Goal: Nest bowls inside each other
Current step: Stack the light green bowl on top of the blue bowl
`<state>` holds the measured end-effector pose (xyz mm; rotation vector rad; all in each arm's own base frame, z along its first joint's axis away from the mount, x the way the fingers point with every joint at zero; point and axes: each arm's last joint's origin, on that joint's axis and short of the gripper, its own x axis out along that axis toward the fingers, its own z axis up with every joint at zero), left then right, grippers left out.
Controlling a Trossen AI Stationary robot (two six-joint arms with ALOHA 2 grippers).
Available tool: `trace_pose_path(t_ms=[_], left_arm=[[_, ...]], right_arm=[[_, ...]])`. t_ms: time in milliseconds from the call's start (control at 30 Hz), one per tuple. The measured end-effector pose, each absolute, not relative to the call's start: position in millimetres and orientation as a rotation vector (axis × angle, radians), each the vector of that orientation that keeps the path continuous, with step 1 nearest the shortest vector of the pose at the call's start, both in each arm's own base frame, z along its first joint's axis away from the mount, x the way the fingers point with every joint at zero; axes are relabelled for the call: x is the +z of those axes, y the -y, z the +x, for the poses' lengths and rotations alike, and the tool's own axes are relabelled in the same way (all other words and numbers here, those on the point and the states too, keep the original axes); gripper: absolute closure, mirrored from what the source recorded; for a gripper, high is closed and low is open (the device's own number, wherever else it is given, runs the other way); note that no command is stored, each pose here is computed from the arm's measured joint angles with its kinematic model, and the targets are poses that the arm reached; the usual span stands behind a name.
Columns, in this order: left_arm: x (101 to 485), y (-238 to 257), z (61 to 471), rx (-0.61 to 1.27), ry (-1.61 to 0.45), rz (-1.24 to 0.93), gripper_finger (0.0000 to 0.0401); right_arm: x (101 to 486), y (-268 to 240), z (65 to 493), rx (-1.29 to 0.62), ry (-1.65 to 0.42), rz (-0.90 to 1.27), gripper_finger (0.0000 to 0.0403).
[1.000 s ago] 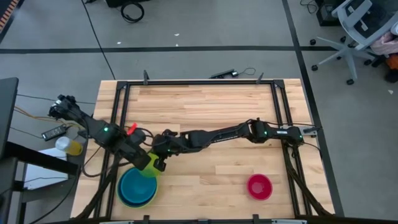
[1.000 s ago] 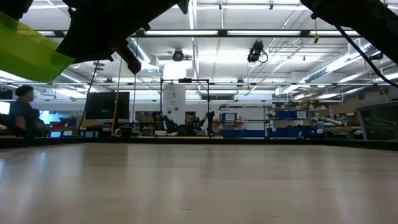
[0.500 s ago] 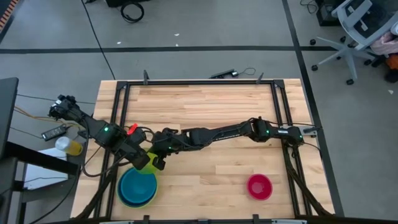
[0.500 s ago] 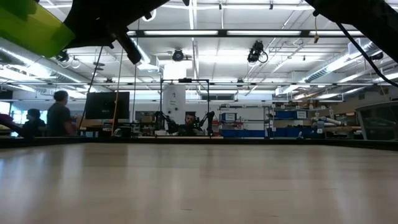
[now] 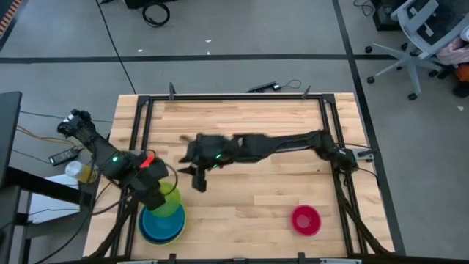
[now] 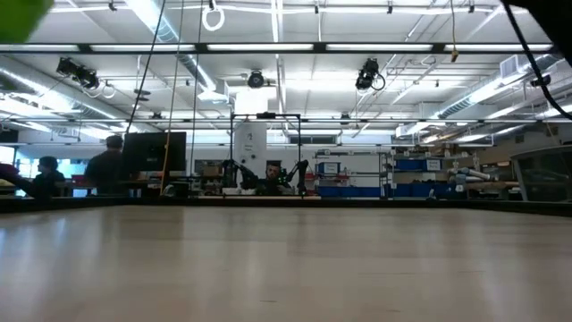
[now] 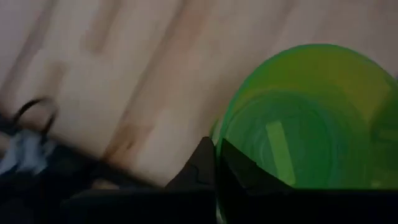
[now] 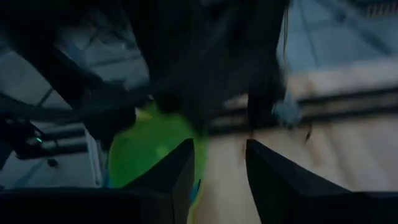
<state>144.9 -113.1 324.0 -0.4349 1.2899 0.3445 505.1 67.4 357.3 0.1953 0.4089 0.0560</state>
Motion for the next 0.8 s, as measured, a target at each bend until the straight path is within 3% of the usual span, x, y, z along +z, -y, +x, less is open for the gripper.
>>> trace_pose_path(t_ms=[167,333,800], left_arm=[[327.7,140.0,138.4,0.187,-1.176,-0.422,0.0401],[310.9,156.5,125.4,0.191,-1.173,-0.393,0.0401],[231.4,165.2,121.8,0.239,-1.164,-0.491,0.0401]], right_arm=[[412.5,-60.9,467.2,0.019,-0.333,0.103,0.0253],[449.9,-48.3,433.9,-0.034,-0.292,0.071,0.0253],[490.2,-35.6,372.8,-0.091,-0.311,0.081,0.0253]])
